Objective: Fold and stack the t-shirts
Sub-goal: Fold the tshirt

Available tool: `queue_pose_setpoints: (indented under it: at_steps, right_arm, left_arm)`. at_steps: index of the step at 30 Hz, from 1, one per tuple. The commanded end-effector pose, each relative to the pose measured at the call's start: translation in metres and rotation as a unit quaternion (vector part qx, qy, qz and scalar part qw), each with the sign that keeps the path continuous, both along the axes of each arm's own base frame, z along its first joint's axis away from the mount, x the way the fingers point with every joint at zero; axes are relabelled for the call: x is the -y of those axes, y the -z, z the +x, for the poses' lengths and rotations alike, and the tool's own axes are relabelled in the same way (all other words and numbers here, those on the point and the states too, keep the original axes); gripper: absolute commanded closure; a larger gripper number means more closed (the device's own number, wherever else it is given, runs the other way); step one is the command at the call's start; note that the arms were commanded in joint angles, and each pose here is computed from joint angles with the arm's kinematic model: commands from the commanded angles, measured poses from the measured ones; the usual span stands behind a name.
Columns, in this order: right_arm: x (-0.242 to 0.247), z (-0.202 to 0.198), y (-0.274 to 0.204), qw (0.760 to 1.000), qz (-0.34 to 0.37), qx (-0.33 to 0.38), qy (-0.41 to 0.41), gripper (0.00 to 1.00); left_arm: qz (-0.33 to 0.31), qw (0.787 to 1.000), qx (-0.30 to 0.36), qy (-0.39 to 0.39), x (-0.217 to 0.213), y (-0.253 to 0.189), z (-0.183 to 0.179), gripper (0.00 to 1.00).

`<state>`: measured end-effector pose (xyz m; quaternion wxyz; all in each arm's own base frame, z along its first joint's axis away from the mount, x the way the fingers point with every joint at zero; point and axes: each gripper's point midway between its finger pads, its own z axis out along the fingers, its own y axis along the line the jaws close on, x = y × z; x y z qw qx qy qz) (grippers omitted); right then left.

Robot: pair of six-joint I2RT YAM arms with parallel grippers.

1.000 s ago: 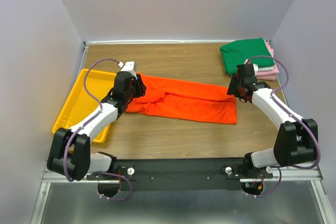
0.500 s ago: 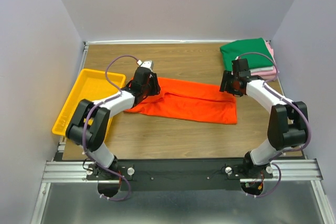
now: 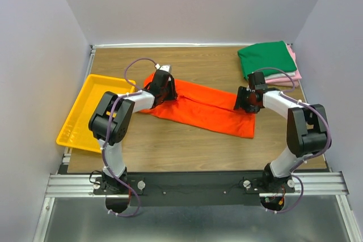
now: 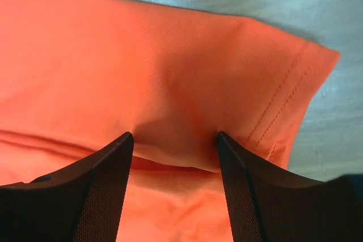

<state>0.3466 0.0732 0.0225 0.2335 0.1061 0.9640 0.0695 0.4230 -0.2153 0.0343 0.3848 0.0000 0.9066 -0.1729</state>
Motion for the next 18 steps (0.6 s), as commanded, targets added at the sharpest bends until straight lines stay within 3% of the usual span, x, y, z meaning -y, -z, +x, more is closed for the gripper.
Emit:
queue_pose_setpoints:
  at_steps: [1,14,18]
  right_arm:
    - [-0.007,-0.042,0.022,0.997,0.029,-0.068,0.012,0.34]
    - [-0.048,-0.099,-0.001,0.989,0.12,-0.082,-0.029,0.35]
    - [-0.062,-0.112,-0.001,0.988,0.119,-0.085,-0.042,0.35]
  left_arm:
    - [0.026,1.0,-0.003,0.009,0.001,0.014,0.013,0.53]
    - [0.047,0.998,0.001,0.04,0.025,0.017,0.065,0.53]
    - [0.037,0.997,0.017,0.069,0.04,0.009,0.077,0.54]
